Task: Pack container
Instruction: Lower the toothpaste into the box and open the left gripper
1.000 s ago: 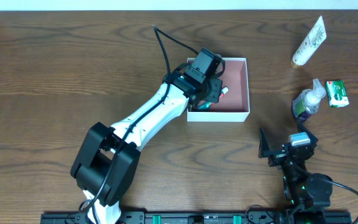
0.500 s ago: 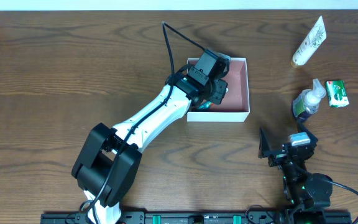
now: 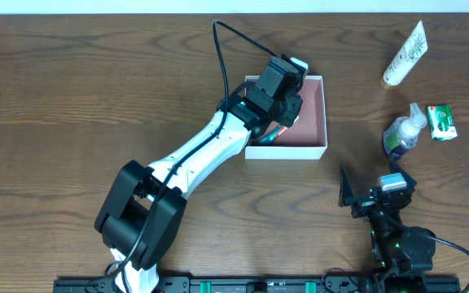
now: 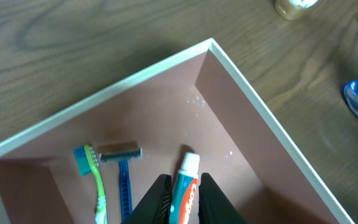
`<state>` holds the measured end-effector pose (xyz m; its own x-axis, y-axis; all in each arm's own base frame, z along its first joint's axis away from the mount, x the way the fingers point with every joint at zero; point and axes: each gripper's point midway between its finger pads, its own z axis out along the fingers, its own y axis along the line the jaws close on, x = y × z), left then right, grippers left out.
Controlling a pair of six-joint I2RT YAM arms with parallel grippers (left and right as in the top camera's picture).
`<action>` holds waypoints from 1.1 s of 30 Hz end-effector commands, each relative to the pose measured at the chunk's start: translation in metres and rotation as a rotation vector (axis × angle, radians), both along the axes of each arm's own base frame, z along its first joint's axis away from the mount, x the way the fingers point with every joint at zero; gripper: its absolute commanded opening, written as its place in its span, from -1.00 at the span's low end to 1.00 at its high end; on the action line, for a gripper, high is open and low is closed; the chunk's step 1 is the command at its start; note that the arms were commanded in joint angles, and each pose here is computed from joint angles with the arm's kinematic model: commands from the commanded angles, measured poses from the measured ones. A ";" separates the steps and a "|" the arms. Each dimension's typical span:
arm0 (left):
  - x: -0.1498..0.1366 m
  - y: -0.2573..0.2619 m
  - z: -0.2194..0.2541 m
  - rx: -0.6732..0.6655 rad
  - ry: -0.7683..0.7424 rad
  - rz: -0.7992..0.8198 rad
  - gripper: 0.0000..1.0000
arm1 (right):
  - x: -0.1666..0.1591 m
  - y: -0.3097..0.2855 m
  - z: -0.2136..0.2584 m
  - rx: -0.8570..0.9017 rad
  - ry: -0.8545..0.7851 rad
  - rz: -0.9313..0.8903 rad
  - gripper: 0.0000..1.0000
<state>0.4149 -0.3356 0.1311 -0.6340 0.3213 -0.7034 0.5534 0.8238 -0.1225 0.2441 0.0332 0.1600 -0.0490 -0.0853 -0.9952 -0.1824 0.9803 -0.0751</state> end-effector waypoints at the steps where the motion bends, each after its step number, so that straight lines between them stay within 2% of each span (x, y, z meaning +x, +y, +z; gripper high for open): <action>1: 0.008 -0.002 -0.018 0.035 -0.006 0.001 -0.66 | -0.001 0.004 -0.002 -0.006 0.003 0.018 0.98; 14: 0.009 -0.003 -0.071 0.085 0.065 0.004 -0.66 | -0.001 0.004 -0.002 -0.006 0.003 0.018 0.99; 33: 0.006 -0.001 -0.096 0.114 0.104 0.005 -0.66 | -0.001 0.004 -0.002 -0.006 0.003 0.018 0.99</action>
<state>0.4188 -0.3364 0.0452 -0.7019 0.3779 -0.6038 0.5377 0.8371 -0.1010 0.2441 0.0332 0.1601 -0.0485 -0.0857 -0.9951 -0.1824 0.9803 -0.0755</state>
